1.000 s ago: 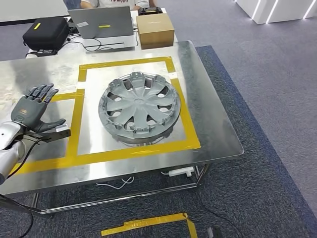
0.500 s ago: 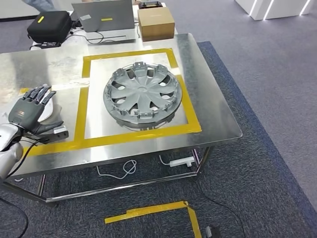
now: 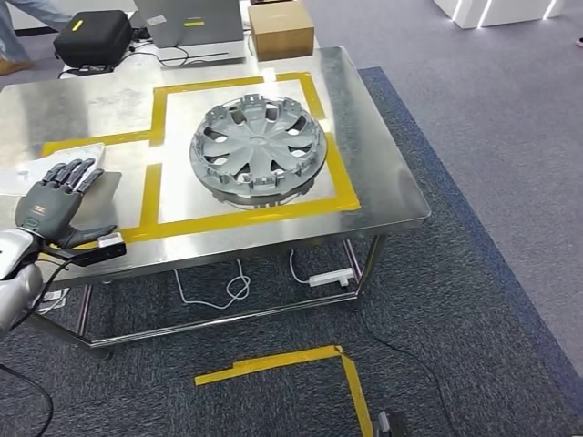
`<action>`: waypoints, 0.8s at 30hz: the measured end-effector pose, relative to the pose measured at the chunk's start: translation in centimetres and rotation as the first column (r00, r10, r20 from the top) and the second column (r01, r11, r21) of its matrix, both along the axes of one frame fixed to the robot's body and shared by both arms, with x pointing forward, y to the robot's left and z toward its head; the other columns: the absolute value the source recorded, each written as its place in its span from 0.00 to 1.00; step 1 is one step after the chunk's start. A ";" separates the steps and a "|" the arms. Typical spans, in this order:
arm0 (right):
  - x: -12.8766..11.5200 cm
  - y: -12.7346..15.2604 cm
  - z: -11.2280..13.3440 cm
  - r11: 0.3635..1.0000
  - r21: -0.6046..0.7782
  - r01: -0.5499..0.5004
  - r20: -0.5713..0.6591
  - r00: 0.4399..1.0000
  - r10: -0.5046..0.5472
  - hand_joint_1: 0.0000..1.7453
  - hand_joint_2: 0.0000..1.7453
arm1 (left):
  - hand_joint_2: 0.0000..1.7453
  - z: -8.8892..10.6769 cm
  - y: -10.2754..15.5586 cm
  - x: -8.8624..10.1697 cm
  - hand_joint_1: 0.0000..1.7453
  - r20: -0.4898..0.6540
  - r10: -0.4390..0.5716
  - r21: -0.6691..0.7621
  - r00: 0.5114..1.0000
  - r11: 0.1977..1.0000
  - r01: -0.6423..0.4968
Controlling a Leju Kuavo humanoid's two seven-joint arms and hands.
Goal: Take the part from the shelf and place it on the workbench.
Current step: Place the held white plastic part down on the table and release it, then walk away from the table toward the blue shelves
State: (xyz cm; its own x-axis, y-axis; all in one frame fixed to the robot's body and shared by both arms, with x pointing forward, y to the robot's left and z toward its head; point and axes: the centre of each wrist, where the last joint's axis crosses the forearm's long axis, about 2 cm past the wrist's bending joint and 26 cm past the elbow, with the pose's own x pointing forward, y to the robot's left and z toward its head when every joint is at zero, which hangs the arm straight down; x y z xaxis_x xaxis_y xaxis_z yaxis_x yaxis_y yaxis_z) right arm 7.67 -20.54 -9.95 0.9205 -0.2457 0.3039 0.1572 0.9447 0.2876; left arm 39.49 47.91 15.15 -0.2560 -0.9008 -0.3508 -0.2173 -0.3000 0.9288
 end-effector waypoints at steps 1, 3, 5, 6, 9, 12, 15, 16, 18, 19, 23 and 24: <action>0.0 0.0 0.0 1.000 0.000 -0.001 0.000 1.000 0.001 0.00 0.00 | 0.00 0.0 0.0 0.0 0.00 0.001 -0.003 -0.001 1.000 1.000 0.003; -0.1 0.0 0.0 1.000 0.000 -0.002 -0.002 1.000 0.002 0.00 0.00 | 0.00 -0.1 -0.2 0.0 0.00 0.001 -0.008 -0.004 1.000 1.000 0.008; -0.2 0.0 0.0 1.000 0.000 -0.002 -0.004 1.000 0.002 0.00 0.00 | 0.00 -0.1 -0.4 0.1 0.00 0.002 -0.014 -0.007 1.000 1.000 0.014; -0.2 0.0 0.0 1.000 0.000 -0.002 -0.003 1.000 0.002 0.00 0.00 | 0.00 -0.1 -0.4 0.1 0.00 0.004 -0.016 -0.009 1.000 1.000 0.016; -0.1 0.0 0.0 1.000 0.000 -0.003 -0.002 1.000 0.003 0.00 0.00 | 0.00 -0.1 -0.5 0.1 0.00 0.005 -0.019 -0.011 1.000 1.000 0.019; -0.1 0.0 0.0 1.000 0.000 -0.003 -0.001 1.000 0.003 0.00 0.00 | 0.00 -0.1 -0.6 0.1 0.00 0.004 -0.020 -0.012 1.000 1.000 0.020; 0.2 0.0 0.0 1.000 0.000 -0.005 0.004 1.000 0.005 0.00 0.00 | 0.00 0.1 -0.5 0.2 0.00 0.010 -0.021 -0.011 1.000 1.000 0.021; 0.2 0.0 0.0 1.000 0.000 -0.006 0.005 1.000 0.006 0.00 0.00 | 0.00 0.1 -0.5 0.2 0.00 0.011 -0.022 -0.011 1.000 1.000 0.022; 0.1 0.0 0.0 1.000 0.000 -0.008 0.004 1.000 0.008 0.00 0.00 | 0.00 0.0 -0.6 0.2 0.00 0.006 -0.025 -0.010 1.000 1.000 0.025; 0.1 0.0 0.0 1.000 0.000 -0.009 0.003 1.000 0.009 0.00 0.00 | 0.00 -0.2 -0.6 0.1 0.00 0.002 -0.026 -0.010 1.000 1.000 0.026; 0.0 0.0 0.0 1.000 -0.001 -0.012 0.003 1.000 0.012 0.00 0.00 | 0.00 -0.5 -0.6 -0.1 0.00 -0.004 -0.026 -0.011 1.000 1.000 0.026; 0.0 0.0 0.0 1.000 -0.003 -0.012 0.002 1.000 0.012 0.00 0.00 | 0.00 -0.5 -0.7 -0.1 0.00 -0.004 -0.027 -0.013 1.000 1.000 0.027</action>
State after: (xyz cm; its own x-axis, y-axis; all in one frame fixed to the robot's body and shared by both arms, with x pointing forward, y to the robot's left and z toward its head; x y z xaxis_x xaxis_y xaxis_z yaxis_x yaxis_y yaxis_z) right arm 7.69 -20.52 -9.94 0.9229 -0.2334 0.3062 0.1449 0.9474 0.2855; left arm 39.41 47.20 14.66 -0.2822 -0.8979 -0.3378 -0.2211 -0.2818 0.9337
